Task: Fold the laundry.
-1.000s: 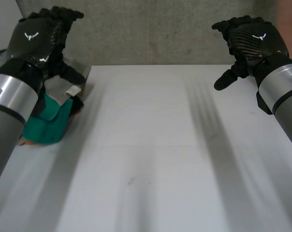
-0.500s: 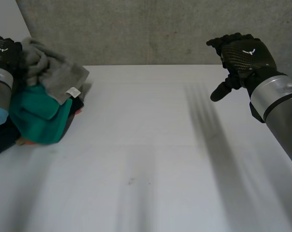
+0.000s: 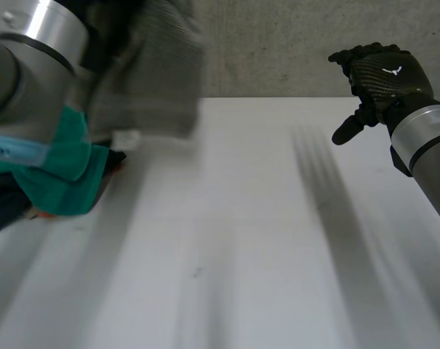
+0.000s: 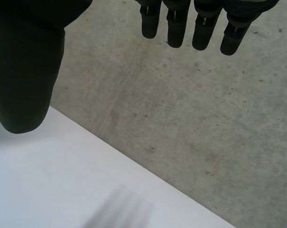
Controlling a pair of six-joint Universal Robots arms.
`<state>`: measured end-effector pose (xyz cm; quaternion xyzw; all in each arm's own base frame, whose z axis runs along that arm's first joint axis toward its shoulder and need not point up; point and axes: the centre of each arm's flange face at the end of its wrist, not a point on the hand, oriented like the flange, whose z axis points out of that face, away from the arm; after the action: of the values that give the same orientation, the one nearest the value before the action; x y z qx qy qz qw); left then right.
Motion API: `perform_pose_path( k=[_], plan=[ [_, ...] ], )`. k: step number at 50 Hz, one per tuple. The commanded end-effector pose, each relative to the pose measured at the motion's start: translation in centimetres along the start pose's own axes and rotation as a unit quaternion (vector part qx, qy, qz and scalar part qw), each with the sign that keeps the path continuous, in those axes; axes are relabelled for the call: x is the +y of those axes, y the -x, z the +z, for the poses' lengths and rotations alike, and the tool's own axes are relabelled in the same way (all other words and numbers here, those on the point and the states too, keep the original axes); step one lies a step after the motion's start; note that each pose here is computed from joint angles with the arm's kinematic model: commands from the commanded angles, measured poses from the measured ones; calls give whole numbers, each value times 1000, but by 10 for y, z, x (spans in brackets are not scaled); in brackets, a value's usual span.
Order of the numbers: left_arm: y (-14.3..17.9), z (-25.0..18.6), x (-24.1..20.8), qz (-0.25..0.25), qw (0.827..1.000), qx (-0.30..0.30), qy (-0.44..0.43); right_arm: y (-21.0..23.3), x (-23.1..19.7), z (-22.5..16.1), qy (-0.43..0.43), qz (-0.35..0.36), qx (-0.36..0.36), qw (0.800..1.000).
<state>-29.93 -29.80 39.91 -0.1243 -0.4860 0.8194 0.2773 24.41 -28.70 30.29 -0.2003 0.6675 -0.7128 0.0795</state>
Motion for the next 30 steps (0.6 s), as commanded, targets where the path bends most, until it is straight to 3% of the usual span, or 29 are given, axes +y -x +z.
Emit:
perform_pose_path(
  k=[1, 5, 9, 12, 22, 30],
  plan=[
    [-40, -25, 77, -70, 991, 43, 110, -8, -2, 3, -5, -1, 9, 1000],
    [-61, -56, 150, -86, 967, 51, 233, -15, -1, 6, -1, -2, 17, 1000],
    [-61, -80, 195, -90, 945, 43, 312, -15, 8, 11, 14, -8, 10, 1000],
    [-59, -86, 204, -87, 938, 39, 333, -11, 22, 16, 40, -25, -9, 999],
    [-44, -82, 152, -76, 947, 10, 312, -5, 28, 0, 137, -114, -54, 983],
    [-31, -126, 167, -72, 922, -22, 379, 12, 65, -40, 258, -132, -117, 950]
  ],
)
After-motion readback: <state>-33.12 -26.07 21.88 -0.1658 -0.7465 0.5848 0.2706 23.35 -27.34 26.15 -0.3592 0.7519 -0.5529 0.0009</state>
